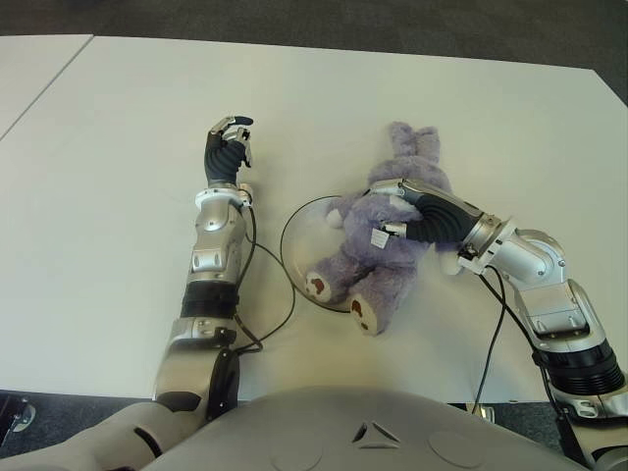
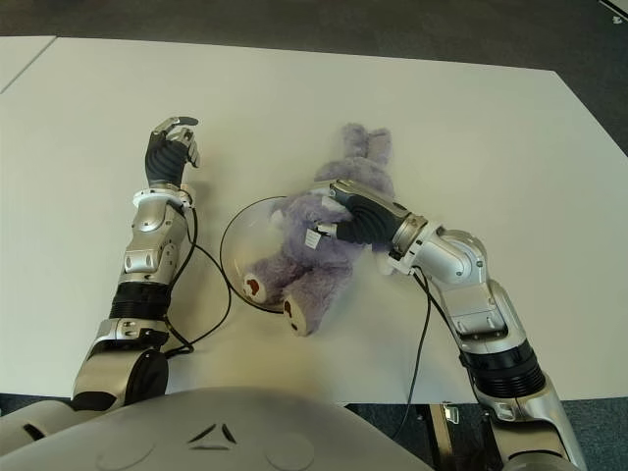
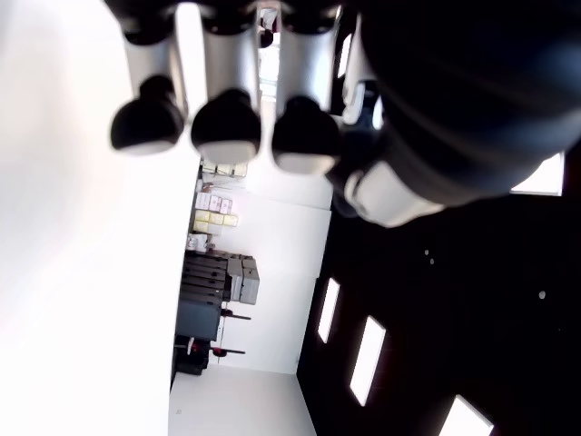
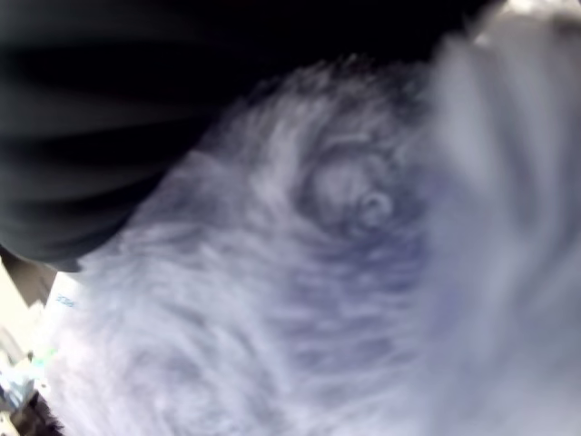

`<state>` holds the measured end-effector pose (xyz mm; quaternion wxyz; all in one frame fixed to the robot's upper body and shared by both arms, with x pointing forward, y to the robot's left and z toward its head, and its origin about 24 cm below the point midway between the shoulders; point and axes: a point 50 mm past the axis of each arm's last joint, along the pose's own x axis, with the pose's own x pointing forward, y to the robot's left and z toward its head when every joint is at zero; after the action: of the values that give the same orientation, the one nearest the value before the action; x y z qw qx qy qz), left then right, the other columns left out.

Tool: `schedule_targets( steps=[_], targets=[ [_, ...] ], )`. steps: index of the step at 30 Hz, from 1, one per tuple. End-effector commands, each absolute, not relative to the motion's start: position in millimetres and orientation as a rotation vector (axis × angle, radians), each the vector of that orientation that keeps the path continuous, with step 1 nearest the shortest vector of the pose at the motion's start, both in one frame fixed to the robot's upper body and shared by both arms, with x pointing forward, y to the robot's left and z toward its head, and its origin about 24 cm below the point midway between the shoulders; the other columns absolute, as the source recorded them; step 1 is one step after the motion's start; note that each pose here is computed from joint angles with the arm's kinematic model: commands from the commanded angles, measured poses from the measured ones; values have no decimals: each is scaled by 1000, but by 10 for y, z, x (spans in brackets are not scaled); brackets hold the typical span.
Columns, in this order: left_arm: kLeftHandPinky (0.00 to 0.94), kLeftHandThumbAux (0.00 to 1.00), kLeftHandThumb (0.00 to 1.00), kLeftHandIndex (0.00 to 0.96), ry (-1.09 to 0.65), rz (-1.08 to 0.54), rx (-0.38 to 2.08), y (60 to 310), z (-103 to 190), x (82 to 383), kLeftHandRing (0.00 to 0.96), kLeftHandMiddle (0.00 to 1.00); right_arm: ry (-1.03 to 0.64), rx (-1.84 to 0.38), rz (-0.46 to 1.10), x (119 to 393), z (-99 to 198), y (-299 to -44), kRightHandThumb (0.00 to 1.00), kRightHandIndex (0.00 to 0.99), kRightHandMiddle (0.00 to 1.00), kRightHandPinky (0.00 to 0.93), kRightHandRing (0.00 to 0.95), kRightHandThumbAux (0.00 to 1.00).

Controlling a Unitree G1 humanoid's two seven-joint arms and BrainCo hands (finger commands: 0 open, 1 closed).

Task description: Put the doll into the plate.

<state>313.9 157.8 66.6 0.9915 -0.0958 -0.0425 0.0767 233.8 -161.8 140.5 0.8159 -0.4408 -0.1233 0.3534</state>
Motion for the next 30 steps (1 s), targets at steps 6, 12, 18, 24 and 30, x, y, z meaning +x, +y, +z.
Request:
schedule_targets(
  steps=[6,12,18,24,30],
  targets=[
    [818,704,709,442,-62,170,-198,1598,604,3113,863,864,-93,-840,638,2319,1137,-1706,747,442,799,772,796,703],
    [818,705,708,442,-65,172,-202,1605,603,3114,863,865,-86,-816,612,2304,1144,-1692,750,441,861,822,846,707],
    [820,705,709,442,-66,173,-202,1617,597,3118,863,864,-89,-791,584,2298,1168,-1673,750,441,884,846,866,709],
    [822,705,708,442,-67,174,-200,1619,591,3132,865,867,-126,-760,549,2329,1262,-1670,749,440,897,862,878,709],
    [813,705,708,442,-65,173,-199,1621,591,3140,864,867,-204,-742,500,2353,1508,-1633,749,440,902,867,885,709]
  ],
)
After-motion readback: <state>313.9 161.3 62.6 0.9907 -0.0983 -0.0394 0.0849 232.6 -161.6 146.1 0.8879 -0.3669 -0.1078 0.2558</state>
